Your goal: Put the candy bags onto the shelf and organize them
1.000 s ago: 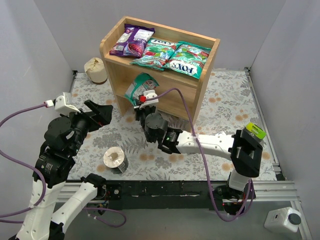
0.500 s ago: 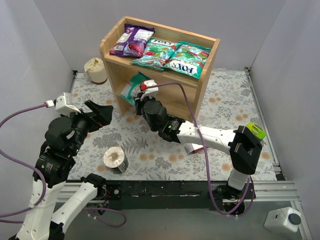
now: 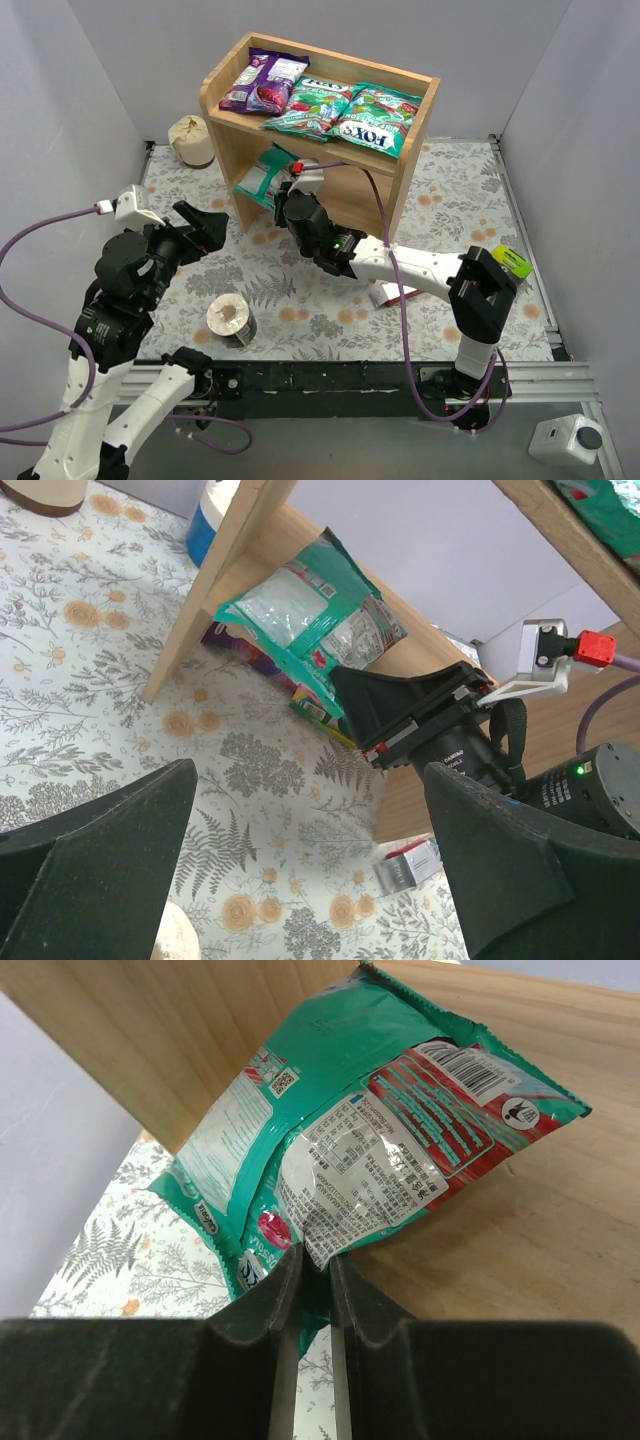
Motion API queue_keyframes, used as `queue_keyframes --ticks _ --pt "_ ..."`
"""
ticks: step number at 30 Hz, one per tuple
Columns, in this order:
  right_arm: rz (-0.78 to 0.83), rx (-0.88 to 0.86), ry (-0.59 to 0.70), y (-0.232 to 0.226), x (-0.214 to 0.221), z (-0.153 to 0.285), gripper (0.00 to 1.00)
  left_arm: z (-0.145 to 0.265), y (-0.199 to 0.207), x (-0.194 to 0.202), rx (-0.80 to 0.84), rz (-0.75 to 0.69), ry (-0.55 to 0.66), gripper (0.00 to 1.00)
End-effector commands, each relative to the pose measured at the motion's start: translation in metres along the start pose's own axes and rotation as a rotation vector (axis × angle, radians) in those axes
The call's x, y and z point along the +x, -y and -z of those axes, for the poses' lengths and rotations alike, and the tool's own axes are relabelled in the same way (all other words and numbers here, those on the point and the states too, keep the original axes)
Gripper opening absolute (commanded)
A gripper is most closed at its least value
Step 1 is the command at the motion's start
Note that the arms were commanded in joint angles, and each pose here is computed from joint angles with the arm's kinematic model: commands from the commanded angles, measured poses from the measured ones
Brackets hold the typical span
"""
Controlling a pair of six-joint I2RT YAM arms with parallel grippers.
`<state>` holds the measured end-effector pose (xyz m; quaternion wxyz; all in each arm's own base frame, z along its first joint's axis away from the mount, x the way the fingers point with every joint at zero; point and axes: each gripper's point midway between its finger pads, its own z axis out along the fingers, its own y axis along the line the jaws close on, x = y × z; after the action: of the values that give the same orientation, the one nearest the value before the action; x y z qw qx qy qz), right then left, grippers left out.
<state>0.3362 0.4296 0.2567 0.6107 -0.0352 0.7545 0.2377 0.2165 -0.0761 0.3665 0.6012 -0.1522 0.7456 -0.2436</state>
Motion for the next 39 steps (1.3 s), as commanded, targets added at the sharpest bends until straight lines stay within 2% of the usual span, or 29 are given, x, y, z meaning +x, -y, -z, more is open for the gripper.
queue_keyframes --ticks 1,2,3,6,7,14,20,27,31,39 --pt "-0.042 0.106 0.062 0.017 -0.023 -0.009 0.25 -0.007 -0.004 0.008 -0.019 0.0 -0.025 0.98" --pt "-0.042 0.108 0.064 0.018 -0.025 -0.01 0.29 -0.007 -0.005 0.009 -0.022 -0.001 -0.027 0.98" --pt "-0.038 0.107 0.066 0.017 -0.025 -0.01 0.39 -0.008 -0.005 0.009 -0.021 -0.001 -0.028 0.98" --pt "-0.038 0.086 0.074 0.015 -0.029 -0.006 0.55 -0.009 -0.006 0.011 -0.025 -0.002 -0.034 0.98" --pt "-0.036 0.074 0.077 0.015 -0.029 -0.004 0.56 -0.01 -0.005 0.011 -0.025 -0.001 -0.034 0.98" --pt "-0.031 0.003 0.134 0.003 -0.038 0.016 0.6 -0.015 -0.006 0.016 -0.032 0.019 -0.048 0.98" --pt "0.037 0.011 0.171 0.0 -0.035 0.036 0.63 -0.022 -0.008 0.021 -0.046 0.034 -0.058 0.98" --pt "0.043 -0.024 0.221 -0.003 -0.052 0.069 0.65 -0.04 -0.012 0.028 -0.074 0.057 -0.062 0.98" --pt "0.085 -0.083 0.162 -0.008 -0.032 0.097 0.65 -0.064 -0.01 0.035 -0.088 0.072 -0.082 0.98" --pt "0.043 -0.24 0.0 -0.005 -0.01 0.162 0.62 -0.115 0.001 0.055 -0.077 0.129 -0.134 0.98"
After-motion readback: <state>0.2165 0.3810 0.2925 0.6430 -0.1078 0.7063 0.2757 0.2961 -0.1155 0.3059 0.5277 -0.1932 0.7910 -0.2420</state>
